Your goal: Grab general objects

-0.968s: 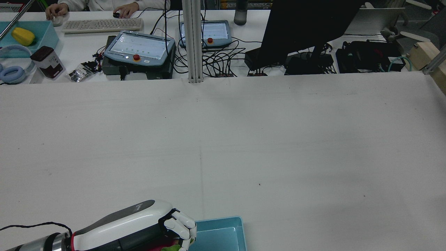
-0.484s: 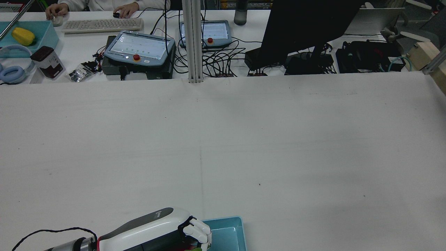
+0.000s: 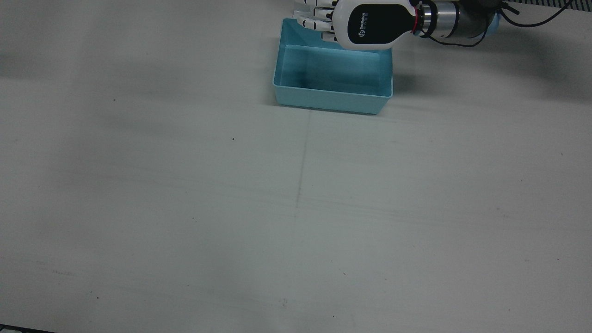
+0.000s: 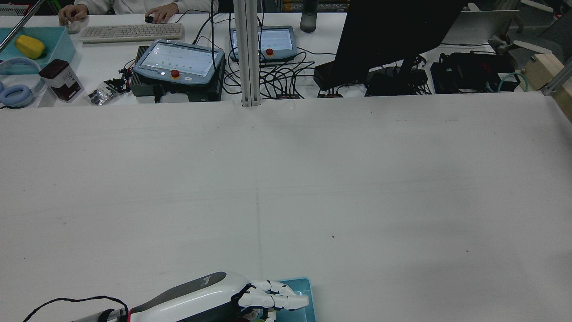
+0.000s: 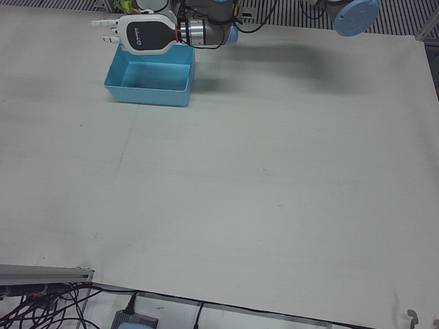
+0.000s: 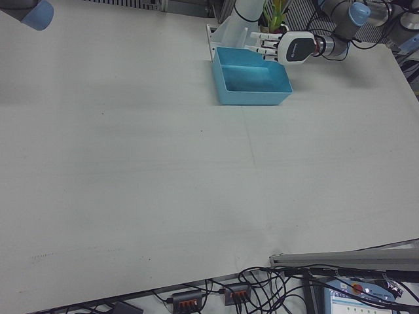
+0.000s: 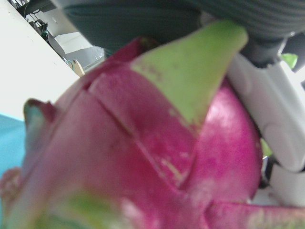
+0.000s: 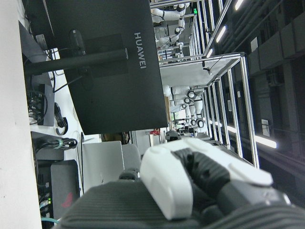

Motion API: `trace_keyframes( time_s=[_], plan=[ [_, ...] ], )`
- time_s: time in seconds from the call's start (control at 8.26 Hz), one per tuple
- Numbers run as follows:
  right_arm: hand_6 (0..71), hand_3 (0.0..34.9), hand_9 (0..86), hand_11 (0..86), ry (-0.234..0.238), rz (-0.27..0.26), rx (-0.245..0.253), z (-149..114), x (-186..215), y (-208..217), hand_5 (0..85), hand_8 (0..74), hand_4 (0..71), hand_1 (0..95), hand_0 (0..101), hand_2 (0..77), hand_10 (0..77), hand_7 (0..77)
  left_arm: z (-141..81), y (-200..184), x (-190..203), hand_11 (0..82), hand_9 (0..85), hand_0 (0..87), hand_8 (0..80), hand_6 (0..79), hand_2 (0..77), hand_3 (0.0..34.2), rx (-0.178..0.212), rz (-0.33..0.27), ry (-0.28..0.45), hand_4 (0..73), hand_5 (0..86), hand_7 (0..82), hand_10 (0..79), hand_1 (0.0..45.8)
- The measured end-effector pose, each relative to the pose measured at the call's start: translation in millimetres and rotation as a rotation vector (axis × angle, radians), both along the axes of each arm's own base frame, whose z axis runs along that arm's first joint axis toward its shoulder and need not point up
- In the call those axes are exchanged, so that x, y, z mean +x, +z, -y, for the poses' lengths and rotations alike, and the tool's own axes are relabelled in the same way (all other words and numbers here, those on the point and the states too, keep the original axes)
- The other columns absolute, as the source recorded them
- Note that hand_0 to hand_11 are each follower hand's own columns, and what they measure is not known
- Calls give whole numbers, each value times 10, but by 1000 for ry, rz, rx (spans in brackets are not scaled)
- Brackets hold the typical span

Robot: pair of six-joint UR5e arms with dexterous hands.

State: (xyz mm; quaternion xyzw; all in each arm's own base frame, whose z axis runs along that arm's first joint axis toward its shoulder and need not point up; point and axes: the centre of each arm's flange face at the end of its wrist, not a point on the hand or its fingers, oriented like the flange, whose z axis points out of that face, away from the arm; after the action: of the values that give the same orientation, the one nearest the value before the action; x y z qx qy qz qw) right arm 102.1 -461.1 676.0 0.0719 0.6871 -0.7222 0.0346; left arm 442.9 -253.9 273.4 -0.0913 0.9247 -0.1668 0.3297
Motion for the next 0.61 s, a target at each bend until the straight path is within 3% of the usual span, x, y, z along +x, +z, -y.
trace_keyframes(
  time_s=[0.12, 0.24, 0.36, 0.48, 0.61],
  plan=[
    [0, 0, 5, 0, 0, 0, 0, 0, 0, 0, 0, 0, 0, 949, 0, 774, 0, 0, 0, -2, 0, 687, 235, 515, 164, 529, 524, 0, 1, -3, 0, 158, 33, 622, 513, 0],
    [0, 0, 5, 0, 0, 0, 0, 0, 0, 0, 0, 0, 0, 949, 0, 774, 0, 0, 2, -4, 0, 665, 120, 510, 16, 469, 518, 0, 1, -5, 0, 120, 27, 633, 513, 0],
    [0, 0, 5, 0, 0, 0, 0, 0, 0, 0, 0, 0, 0, 949, 0, 774, 0, 0, 5, -1, 1, 529, 22, 507, 11, 387, 469, 0, 1, -5, 0, 93, 22, 589, 513, 0],
    [0, 0, 5, 5, 0, 0, 0, 0, 0, 0, 0, 0, 0, 949, 0, 774, 0, 0, 6, -2, 0, 49, 5, 510, 5, 136, 284, 11, 1, -5, -1, 60, 22, 420, 529, 11],
    [0, 0, 5, 5, 0, 0, 0, 0, 0, 0, 0, 0, 0, 949, 0, 774, 0, 0, 10, -3, -3, 0, 5, 510, 5, 136, 284, 11, 1, -5, -2, 38, 22, 420, 524, 11]
  ],
)
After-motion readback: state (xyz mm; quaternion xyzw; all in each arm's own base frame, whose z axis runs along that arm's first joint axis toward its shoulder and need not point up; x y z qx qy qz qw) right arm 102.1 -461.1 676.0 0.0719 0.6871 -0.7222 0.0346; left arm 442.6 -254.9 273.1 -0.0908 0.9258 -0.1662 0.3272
